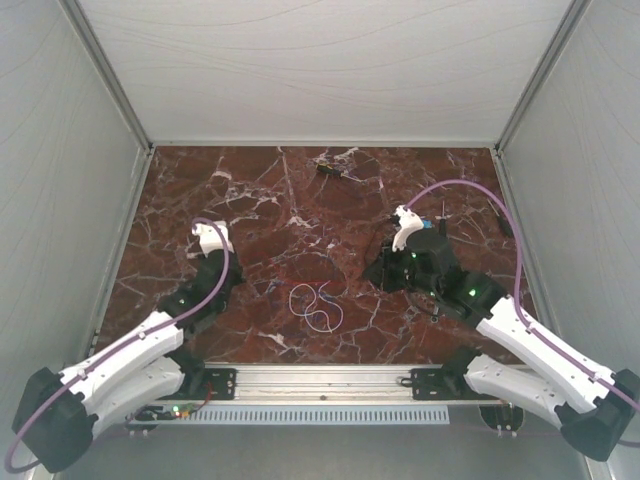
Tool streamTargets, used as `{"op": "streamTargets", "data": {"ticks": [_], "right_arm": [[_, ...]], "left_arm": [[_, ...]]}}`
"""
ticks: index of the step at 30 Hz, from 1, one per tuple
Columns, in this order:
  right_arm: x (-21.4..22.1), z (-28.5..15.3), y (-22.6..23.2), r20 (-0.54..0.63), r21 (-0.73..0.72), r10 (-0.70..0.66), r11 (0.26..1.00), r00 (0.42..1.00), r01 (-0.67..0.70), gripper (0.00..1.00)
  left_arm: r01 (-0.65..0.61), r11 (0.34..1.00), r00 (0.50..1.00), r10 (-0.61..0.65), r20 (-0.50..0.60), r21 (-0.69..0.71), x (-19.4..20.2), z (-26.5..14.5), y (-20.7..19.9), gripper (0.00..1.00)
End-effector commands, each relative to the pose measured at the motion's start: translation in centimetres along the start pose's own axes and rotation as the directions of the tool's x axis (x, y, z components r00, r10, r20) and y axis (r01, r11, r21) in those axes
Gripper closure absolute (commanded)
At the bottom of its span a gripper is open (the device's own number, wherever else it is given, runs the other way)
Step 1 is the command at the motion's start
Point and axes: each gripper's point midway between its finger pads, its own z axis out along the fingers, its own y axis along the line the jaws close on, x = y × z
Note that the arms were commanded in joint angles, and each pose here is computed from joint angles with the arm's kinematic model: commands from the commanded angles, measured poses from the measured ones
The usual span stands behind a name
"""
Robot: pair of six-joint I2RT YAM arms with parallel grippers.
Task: Zip-tie the wires
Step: Straighten the cable at the center of the board.
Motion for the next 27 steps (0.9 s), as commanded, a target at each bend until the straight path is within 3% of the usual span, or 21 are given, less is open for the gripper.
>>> {"op": "streamTargets", "data": {"ticks": [1,9,14,27], "right_arm": [[0.3,-1.6,0.3,-0.018,-0.015,0.032,0.999,0.999,-0.033,1.0],[4.3,-3.4,0.4,-0.212,0.005,0.125,0.992,0.969,-0.127,1.0],[5.4,-5.1,0.9,-0.276,-0.01,0.133,0.99,0.952,-0.141,1.0],[6.7,-6.2,1.5,-0.384,-0.034,0.154,0.983,0.911,-0.181,1.0]], "left_arm": [[0.023,0.998,0.999,-0.021,0.036,-0.054,-1.0,0.3,0.4,1.0],[-0.074,0.997,0.996,0.074,0.056,-0.001,-0.6,1.0,-0.3,1.0],[-0.142,0.99,0.986,0.14,0.096,0.015,-0.9,1.0,-0.2,1.0],[-0.291,0.948,0.953,0.299,0.047,-0.131,-0.2,2.7,1.7,1.0]]}}
